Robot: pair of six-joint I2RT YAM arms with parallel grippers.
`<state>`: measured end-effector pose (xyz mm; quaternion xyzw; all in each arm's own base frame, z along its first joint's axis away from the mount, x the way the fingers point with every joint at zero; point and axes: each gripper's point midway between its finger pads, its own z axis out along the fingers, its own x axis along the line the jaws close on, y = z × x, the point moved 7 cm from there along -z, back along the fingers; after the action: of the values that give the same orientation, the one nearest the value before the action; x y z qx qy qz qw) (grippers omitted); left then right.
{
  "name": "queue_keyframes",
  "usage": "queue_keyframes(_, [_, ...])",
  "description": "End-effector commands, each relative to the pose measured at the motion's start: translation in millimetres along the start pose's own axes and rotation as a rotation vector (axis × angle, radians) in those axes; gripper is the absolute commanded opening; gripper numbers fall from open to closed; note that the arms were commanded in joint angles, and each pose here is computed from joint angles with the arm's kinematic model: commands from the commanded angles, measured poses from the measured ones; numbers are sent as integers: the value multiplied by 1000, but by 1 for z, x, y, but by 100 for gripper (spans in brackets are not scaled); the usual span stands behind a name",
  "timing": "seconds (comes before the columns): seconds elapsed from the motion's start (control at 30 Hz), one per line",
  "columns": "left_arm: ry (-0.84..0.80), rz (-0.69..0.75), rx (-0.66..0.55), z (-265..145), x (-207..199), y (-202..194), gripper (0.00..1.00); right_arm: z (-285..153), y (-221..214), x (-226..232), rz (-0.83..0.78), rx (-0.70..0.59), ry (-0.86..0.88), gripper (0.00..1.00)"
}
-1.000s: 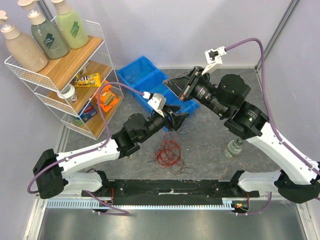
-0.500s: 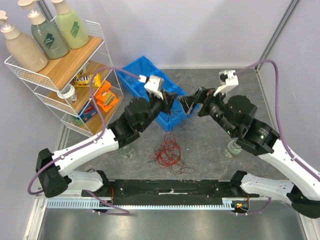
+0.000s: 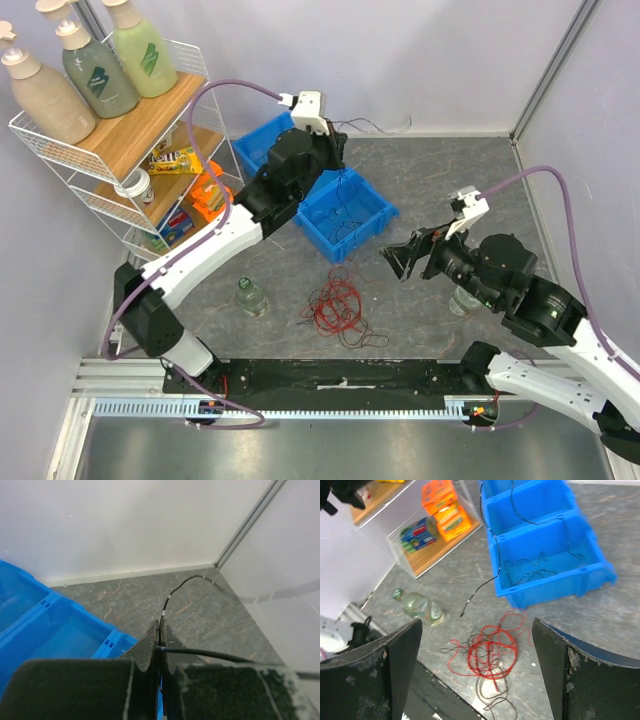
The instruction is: Untangle the cables
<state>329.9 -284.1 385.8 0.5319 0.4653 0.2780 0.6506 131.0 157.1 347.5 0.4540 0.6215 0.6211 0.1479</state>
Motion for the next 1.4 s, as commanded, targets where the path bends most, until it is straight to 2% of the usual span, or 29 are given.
queue_keyframes(0.0, [62,54,-12,21,7,-1,2,-15,20,-18,-10,-86,-187,98])
queue_keyframes(0.13, [115,158,-9,32,16,-12,2,-25,24,-29,-28,-104,-268,98])
queue_keyframes(0.33, [136,110,214,29,27,-74,2,-28,24,-35,-25,-128,-320,98])
queue_keyframes(0.53, [353,149,382,39,59,-133,2,-26,22,-35,-27,-115,-321,98])
queue_keyframes(0.67, [489,185,420,58,76,-155,2,-24,17,-37,-21,-99,-330,98])
queue_keyframes(0.9, [496,252,516,68,90,-201,2,-12,3,-35,14,-48,-320,98])
queue_keyframes(1.17, [481,253,591,49,95,-210,2,9,-12,-33,2,34,-310,98])
queue_keyframes(1.23, [478,234,608,43,93,-206,12,15,-14,-32,-5,49,-305,98])
queue_keyframes(1.37, [435,196,606,30,88,-188,40,29,-17,-30,-9,75,-315,98])
